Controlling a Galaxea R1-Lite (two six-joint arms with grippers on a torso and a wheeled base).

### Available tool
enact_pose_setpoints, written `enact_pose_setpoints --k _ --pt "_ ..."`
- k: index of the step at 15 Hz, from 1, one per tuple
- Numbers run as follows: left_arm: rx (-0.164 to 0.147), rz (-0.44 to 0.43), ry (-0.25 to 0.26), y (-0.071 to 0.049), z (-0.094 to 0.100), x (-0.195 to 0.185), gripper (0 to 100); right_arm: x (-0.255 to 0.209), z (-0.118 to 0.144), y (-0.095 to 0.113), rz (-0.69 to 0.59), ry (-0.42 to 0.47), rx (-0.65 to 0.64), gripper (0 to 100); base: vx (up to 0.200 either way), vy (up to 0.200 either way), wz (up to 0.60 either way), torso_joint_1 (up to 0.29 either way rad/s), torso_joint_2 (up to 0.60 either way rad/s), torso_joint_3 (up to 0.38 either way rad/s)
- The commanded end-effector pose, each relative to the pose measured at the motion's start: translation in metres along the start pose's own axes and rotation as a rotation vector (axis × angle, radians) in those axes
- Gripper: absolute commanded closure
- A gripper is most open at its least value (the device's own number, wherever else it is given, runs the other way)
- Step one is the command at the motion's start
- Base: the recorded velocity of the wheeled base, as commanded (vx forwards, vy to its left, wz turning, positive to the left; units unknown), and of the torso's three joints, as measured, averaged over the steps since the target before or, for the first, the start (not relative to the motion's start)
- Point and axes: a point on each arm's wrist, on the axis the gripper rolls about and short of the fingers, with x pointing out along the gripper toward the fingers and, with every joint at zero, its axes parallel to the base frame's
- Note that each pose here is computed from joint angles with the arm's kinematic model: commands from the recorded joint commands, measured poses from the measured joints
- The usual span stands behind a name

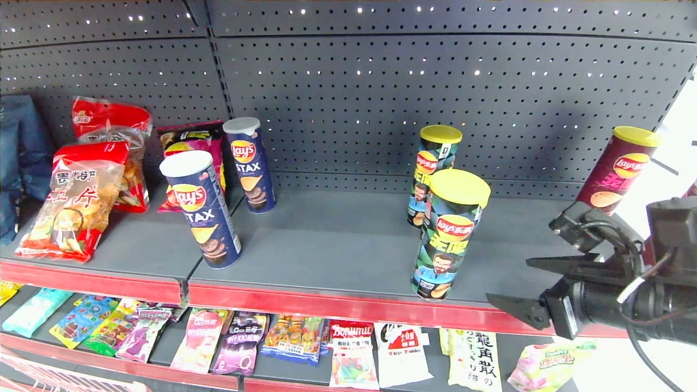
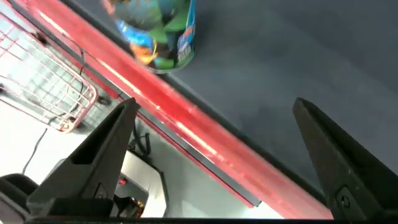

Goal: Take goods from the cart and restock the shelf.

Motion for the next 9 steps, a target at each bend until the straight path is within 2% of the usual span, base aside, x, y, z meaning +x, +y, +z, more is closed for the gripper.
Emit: enact_pose_setpoints --k 1,6,9 --pt "-0.001 0.000 0.004 0.000 0.000 0.000 0 0.021 0.003 -0.003 -0.011 0.053 0.002 0 0.000 0.000 0.00 0.000 0.00 0.000" --pt "-0.001 -0.001 0.016 0.000 0.000 0.000 0 0.044 0.007 -0.010 -0.120 0.113 0.001 0 0.000 0.000 0.00 0.000 0.00 0.000" --pt "-0.001 -0.001 0.016 0.000 0.000 0.000 0 0.056 0.012 -0.012 -0.139 0.126 0.001 0 0.000 0.000 0.00 0.000 0.00 0.000"
